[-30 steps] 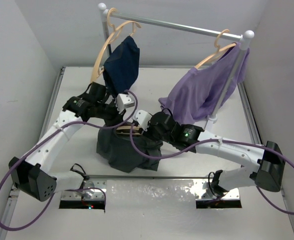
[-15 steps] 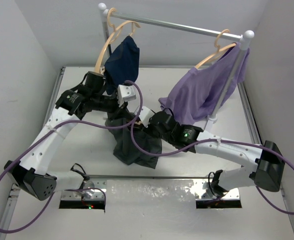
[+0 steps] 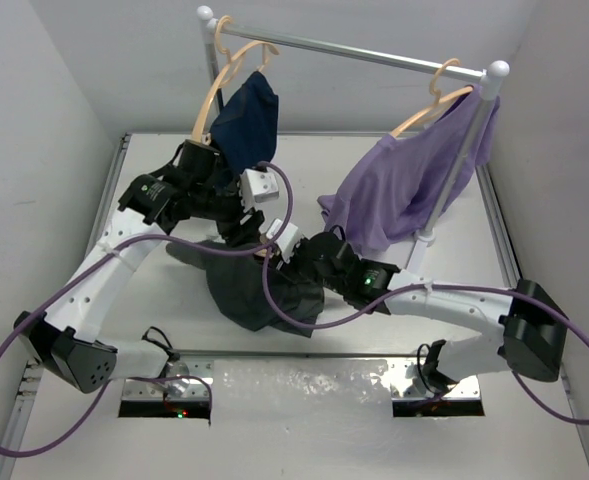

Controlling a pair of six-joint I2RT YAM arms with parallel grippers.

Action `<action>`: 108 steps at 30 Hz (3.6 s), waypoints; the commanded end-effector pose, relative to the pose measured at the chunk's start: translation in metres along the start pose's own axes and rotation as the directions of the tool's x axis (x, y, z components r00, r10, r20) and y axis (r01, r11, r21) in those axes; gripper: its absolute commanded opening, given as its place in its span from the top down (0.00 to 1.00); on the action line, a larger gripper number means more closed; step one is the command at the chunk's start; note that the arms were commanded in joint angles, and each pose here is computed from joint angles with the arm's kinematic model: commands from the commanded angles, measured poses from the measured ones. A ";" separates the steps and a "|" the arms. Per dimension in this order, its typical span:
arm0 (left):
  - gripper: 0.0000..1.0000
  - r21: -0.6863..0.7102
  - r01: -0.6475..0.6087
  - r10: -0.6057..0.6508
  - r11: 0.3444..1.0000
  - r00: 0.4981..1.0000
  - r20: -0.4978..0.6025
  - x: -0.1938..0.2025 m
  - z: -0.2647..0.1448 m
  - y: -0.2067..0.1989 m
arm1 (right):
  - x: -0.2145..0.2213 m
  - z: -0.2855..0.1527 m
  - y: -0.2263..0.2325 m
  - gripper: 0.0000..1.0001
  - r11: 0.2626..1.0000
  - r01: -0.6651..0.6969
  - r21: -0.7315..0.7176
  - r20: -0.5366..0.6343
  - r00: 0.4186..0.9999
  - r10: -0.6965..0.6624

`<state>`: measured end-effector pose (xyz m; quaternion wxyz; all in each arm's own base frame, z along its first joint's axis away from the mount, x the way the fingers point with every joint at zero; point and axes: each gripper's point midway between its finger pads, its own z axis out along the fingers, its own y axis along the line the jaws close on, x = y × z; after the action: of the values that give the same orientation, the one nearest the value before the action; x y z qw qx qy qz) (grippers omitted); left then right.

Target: Place the t-shirt on the hanger

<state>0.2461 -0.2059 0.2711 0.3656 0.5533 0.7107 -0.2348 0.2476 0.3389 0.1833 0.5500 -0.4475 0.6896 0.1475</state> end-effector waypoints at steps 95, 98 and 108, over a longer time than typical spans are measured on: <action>0.99 -0.143 -0.174 0.199 0.974 0.963 0.184 0.060 -0.056 -0.067 | -0.063 0.026 0.030 1.00 0.970 0.065 -0.236 0.082 0.996 -0.046; 0.98 -0.101 -0.142 0.157 0.985 0.973 0.166 0.067 -0.051 -0.070 | -0.093 0.019 0.013 1.00 0.991 0.069 -0.118 0.209 0.977 -0.044; 0.72 -0.106 -0.028 0.052 0.994 0.972 0.231 0.040 -0.055 -0.058 | -0.134 -0.010 0.002 1.00 0.958 0.236 0.163 0.305 0.912 -0.276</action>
<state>0.1848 -0.1125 0.2248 0.4351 0.5179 0.7241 -0.1346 0.2368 0.3652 0.1942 0.5366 -0.5729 0.6134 0.0873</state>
